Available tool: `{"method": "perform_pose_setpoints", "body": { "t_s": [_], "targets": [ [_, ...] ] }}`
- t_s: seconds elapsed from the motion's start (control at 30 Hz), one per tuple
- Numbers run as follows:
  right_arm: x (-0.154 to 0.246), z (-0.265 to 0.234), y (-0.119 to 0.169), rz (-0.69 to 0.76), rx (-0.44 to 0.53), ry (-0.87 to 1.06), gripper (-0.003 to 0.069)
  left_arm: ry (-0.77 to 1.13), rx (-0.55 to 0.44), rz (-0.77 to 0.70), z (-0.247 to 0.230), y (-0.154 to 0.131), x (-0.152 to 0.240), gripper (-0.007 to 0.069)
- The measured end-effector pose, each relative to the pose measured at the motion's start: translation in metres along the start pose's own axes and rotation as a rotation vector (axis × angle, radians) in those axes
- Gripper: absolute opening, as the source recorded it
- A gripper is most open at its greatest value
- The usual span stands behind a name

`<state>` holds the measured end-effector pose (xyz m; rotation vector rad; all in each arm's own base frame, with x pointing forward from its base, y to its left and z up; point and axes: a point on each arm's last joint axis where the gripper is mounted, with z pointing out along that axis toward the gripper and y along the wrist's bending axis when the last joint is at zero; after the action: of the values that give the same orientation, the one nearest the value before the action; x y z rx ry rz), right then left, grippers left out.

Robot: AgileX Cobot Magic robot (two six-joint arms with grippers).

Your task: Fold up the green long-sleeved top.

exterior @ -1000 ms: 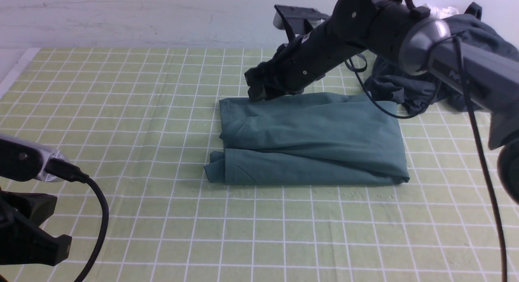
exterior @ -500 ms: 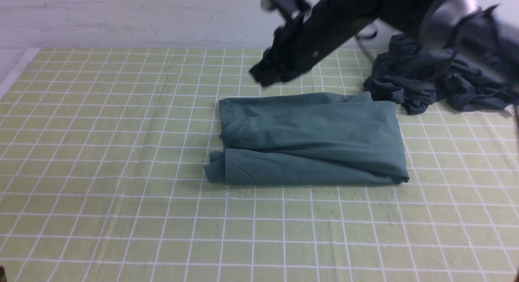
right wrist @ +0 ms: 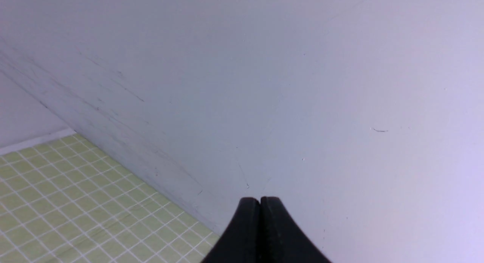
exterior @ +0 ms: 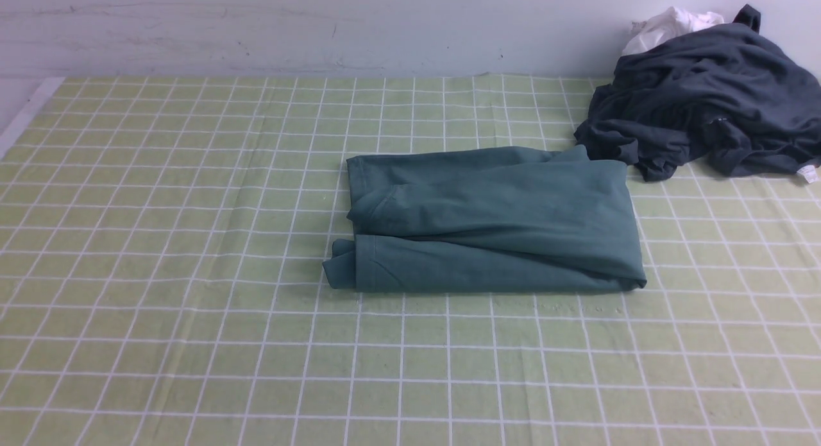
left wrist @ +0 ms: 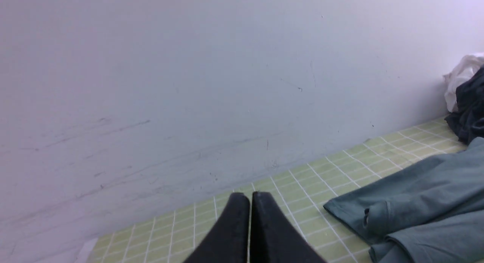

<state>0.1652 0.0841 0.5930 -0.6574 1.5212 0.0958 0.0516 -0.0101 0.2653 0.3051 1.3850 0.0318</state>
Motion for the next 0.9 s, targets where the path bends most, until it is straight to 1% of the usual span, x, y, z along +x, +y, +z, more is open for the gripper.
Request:
{"method": "perform_pose_setpoints", "body": {
  "t_s": [0.03, 0.07, 0.17, 0.2, 0.23, 0.27, 0.3, 0.33, 0.37, 0.43, 0.47, 0.53, 0.57, 0.6, 0.67, 0.9],
  "targets": [
    [0.012, -0.024, 0.005, 0.016, -0.003, -0.004, -0.0014, -0.006, -0.001, 0.001, 0.0, 0.0, -0.001, -0.0004],
    [0.026, -0.035, 0.01, 0.027, -0.006, 0.005, -0.0014, -0.006, -0.001, 0.001, 0.0, 0.0, -0.001, -0.0004],
    [0.084, -0.056, 0.029, 0.069, -0.008, 0.048, -0.0014, -0.006, 0.002, 0.0, 0.0, 0.0, -0.001, -0.0004],
    [0.095, -0.067, 0.033, 0.076, 0.007, 0.022, -0.0014, -0.007, 0.003, 0.0, 0.0, 0.0, -0.001, -0.0004],
    [0.119, -0.069, 0.041, 0.1, 0.006, 0.034, -0.0014, -0.007, 0.004, 0.0, 0.0, 0.0, -0.001, -0.0004],
    [0.145, -0.085, 0.05, 0.129, 0.026, -0.017, -0.0014, -0.007, 0.006, 0.0, 0.0, 0.0, -0.001, -0.0004],
    [0.15, -0.081, 0.052, 0.135, 0.023, -0.009, -0.0014, -0.007, 0.006, 0.0, 0.0, 0.0, -0.001, -0.0004],
    [0.183, -0.097, 0.064, 0.16, 0.056, -0.12, -0.0014, -0.007, 0.006, 0.0, 0.0, 0.0, -0.001, -0.0004],
    [0.203, -0.101, 0.071, 0.173, 0.067, -0.169, -0.0014, -0.008, 0.007, 0.0, 0.0, 0.0, -0.001, -0.0004],
    [0.228, -0.105, 0.08, 0.197, 0.07, -0.206, -0.0014, -0.008, 0.007, 0.0, 0.0, 0.0, -0.001, -0.0004],
    [0.257, -0.106, 0.091, 0.26, 0.064, -0.25, -0.0014, -0.009, 0.007, 0.0, 0.0, 0.0, -0.001, -0.0004],
    [0.278, -0.11, 0.099, 0.345, 0.053, -0.28, -0.0014, -0.011, 0.007, 0.0, 0.0, 0.0, -0.001, -0.0004],
    [0.28, -0.11, 0.1, 0.355, 0.052, -0.282, -0.0014, -0.011, 0.007, 0.0, 0.0, 0.0, -0.001, -0.0004],
    [0.293, -0.11, 0.105, 0.414, 0.041, -0.275, -0.0014, -0.011, 0.007, 0.0, 0.0, 0.0, -0.001, -0.0004],
    [0.304, -0.108, 0.109, 0.458, 0.034, -0.269, -0.0014, -0.011, 0.007, 0.0, 0.0, 0.0, -0.001, -0.0004],
    [0.323, -0.102, 0.116, 0.481, 0.024, -0.203, -0.0014, -0.011, 0.007, 0.0, 0.0, 0.0, -0.001, -0.0004]
  ]
}}
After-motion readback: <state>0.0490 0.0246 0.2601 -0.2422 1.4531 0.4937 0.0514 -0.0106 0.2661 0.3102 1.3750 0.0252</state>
